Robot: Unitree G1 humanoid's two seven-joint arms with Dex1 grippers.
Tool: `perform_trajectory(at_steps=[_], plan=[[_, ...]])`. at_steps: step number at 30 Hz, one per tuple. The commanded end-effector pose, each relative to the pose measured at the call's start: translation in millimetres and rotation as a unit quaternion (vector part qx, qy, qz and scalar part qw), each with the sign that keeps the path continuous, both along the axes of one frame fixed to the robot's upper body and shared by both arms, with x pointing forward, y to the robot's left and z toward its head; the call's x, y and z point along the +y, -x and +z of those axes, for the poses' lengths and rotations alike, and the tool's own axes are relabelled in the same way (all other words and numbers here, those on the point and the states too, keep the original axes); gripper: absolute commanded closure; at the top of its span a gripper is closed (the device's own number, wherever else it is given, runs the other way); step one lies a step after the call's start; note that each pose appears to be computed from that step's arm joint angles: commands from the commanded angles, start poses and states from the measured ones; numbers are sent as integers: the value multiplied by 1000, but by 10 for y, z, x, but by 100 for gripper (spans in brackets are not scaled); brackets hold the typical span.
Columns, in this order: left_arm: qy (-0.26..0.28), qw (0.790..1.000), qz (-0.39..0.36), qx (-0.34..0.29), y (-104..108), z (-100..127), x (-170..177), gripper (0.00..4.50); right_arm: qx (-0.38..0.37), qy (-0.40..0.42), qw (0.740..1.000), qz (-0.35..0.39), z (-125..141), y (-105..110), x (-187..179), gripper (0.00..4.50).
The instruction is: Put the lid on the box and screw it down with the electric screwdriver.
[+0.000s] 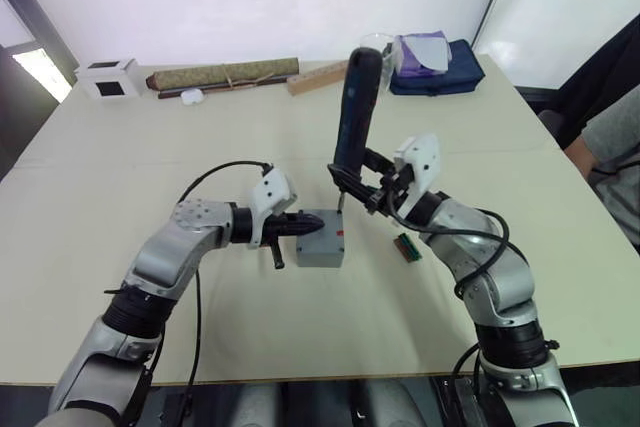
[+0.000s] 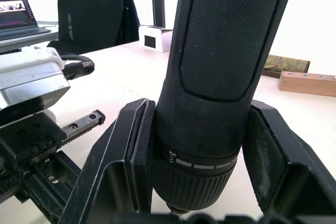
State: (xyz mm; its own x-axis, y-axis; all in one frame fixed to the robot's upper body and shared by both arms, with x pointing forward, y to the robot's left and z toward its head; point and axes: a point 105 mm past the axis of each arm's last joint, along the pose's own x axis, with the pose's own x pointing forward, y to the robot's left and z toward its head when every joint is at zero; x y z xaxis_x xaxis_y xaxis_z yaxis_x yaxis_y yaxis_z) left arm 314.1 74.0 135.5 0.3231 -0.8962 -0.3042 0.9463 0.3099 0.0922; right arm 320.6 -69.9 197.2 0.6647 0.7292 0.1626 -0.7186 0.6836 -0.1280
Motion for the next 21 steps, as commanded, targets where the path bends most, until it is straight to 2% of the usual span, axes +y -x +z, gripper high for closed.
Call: perform_trajectory(at_steps=[1, 10, 21], plan=[[-15, 1000, 1, 22, 43, -133, -1, 450, 25, 21, 999, 2, -194, 30, 22, 249], [-15, 1000, 1, 26, 62, -156, -7, 450, 70, 40, 997, 3, -524, 47, 34, 249], [-14, 999, 3, 30, 118, -183, 7, 450, 86, 83, 993, -3, -708, 18, 26, 249]])
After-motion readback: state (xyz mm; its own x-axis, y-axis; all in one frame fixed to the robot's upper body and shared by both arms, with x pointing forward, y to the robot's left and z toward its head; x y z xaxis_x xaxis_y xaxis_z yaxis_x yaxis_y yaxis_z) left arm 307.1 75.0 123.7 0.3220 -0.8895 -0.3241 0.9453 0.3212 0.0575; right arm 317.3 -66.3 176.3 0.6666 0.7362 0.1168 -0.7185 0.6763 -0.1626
